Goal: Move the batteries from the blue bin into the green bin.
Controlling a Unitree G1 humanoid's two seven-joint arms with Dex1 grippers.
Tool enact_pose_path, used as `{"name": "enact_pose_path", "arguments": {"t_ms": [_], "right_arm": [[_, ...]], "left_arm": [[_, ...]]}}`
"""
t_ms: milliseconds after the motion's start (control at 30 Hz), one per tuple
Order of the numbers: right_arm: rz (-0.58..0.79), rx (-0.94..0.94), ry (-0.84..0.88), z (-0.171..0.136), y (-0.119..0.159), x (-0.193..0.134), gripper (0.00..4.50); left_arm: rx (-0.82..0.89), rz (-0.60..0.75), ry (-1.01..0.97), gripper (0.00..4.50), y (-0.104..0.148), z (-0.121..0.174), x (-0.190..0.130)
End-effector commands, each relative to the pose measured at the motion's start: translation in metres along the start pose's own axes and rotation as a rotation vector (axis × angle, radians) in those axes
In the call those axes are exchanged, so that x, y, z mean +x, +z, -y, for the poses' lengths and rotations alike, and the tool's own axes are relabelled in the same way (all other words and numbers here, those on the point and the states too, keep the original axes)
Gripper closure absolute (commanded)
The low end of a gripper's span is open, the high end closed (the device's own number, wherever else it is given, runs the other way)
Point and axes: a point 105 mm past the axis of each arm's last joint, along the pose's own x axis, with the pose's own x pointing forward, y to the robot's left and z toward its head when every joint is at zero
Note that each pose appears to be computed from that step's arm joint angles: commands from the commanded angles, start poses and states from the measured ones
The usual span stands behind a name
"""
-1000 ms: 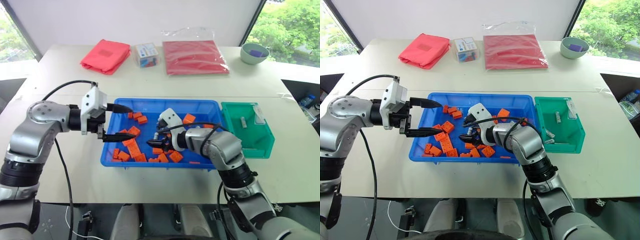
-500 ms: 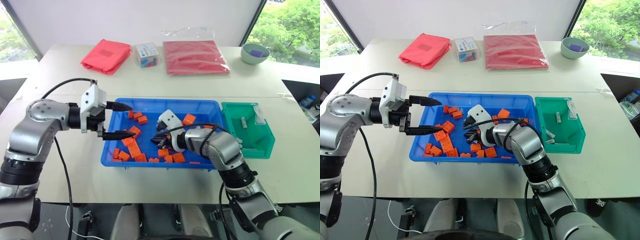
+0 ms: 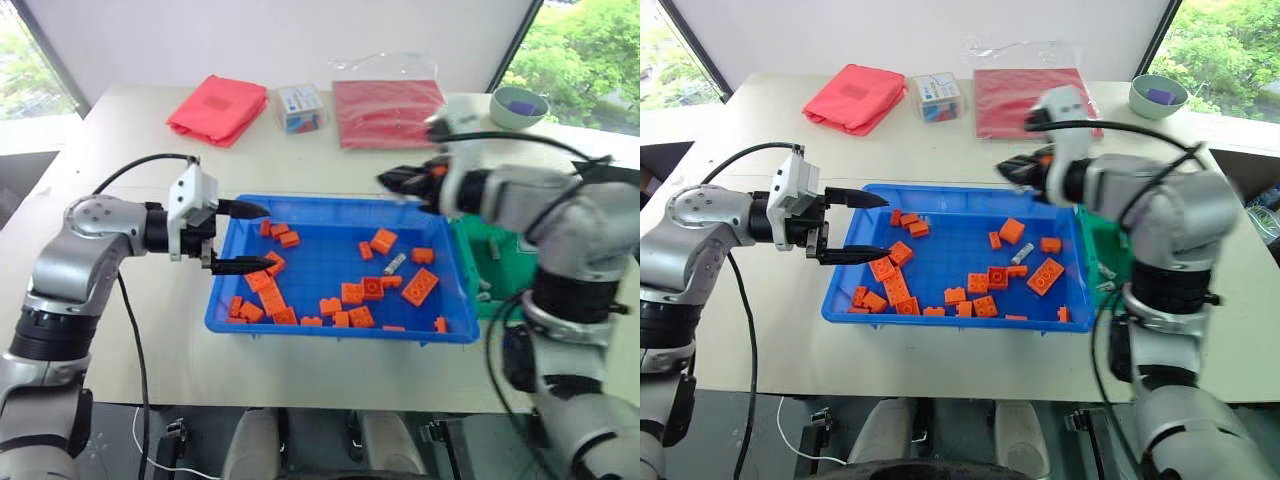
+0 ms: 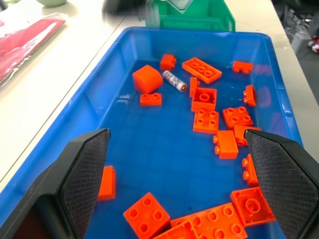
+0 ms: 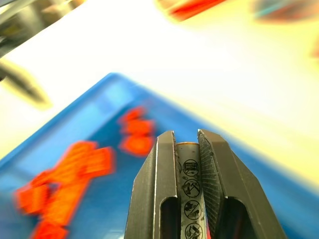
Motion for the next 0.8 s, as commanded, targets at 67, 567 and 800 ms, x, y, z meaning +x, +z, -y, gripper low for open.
{"name": "enact_pose_path", "arguments": {"t_ms": [67, 567, 800], "right_arm": [[-0.014, 0.007, -0.189, 0.052, -0.008, -0.049, 4.47], [-0.108, -0.055, -0.316, 0.087, -0.050, -0.077, 0.76], [-0.148, -0.382, -0.056, 0.041, -0.024, -0.031, 0.34]], "left_arm": [[0.036, 0.021, -0.007, 0.00, 0.006, -0.001, 0.001], [0.057, 0.043, -0.033, 0.00, 0.009, -0.004, 0.010], [0.060, 0.038, -0.032, 0.00, 0.008, -0.005, 0.011]]}}
